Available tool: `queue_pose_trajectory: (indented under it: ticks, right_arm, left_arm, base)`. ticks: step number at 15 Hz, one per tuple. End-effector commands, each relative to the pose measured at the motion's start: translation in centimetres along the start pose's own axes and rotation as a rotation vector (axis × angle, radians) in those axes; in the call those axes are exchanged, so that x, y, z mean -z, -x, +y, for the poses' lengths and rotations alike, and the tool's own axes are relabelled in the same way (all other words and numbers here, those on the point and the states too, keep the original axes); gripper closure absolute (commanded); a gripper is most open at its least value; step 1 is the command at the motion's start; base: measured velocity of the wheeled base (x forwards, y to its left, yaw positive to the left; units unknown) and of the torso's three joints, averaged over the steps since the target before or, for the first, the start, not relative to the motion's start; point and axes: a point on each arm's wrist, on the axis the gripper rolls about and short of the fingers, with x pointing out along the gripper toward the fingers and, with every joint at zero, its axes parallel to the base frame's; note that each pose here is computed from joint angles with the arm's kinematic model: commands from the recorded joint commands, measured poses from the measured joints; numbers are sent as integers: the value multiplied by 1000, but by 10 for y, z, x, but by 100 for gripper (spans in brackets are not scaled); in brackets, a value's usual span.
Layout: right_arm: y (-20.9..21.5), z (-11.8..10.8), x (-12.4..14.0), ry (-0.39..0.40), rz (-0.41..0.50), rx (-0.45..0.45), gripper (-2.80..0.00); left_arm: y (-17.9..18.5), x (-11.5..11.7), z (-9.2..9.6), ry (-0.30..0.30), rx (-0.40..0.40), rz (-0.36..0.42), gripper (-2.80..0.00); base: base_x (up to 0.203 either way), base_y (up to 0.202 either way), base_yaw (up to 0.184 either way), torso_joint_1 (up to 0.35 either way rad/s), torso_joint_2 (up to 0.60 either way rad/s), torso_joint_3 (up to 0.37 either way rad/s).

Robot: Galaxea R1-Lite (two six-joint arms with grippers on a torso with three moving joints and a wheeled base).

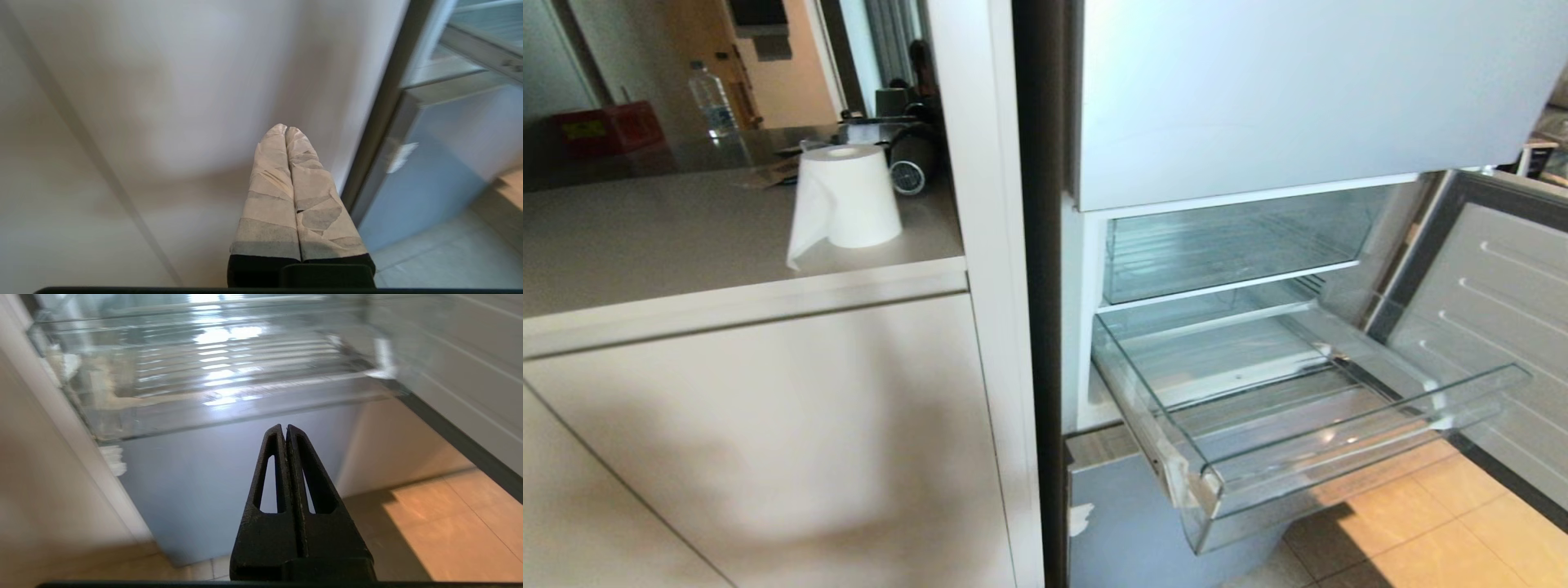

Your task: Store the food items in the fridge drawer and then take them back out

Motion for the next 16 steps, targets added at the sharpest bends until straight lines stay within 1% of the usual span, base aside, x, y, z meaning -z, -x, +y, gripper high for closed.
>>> queue_pose_trajectory:
  ticks: [1, 8, 11, 12, 15, 16]
  right_arm:
    - [0, 0, 0, 0, 1, 0, 0]
    - [0, 0, 0, 3, 1, -1, 0]
    - [0, 0, 0, 5, 2, 1, 0]
    - [-2, 0, 0, 4, 24, 3, 0]
    - [-15, 0, -7, -16, 174, 21, 0]
    - [-23, 0, -16, -59, 206, 53, 0]
  left_arm:
    - [0, 0, 0, 0, -2, 0, 0]
    - [0, 0, 0, 0, -1, 0, 0]
    - [0, 0, 0, 0, 0, 0, 0]
    - [0, 0, 0, 0, 0, 0, 0]
    - [0, 0, 0, 0, 0, 0, 0]
    - [0, 0, 0, 0, 0, -1, 0]
  base:
    - [0, 7, -171, 4, 4, 4]
    - [-1, 8, -175, 2, 1, 4]
    - [0, 3, -107, 3, 3, 2]
    - [0, 0, 0, 0, 0, 0]
    - [0, 0, 0, 0, 0, 0]
    - [0, 0, 0, 0, 0, 0]
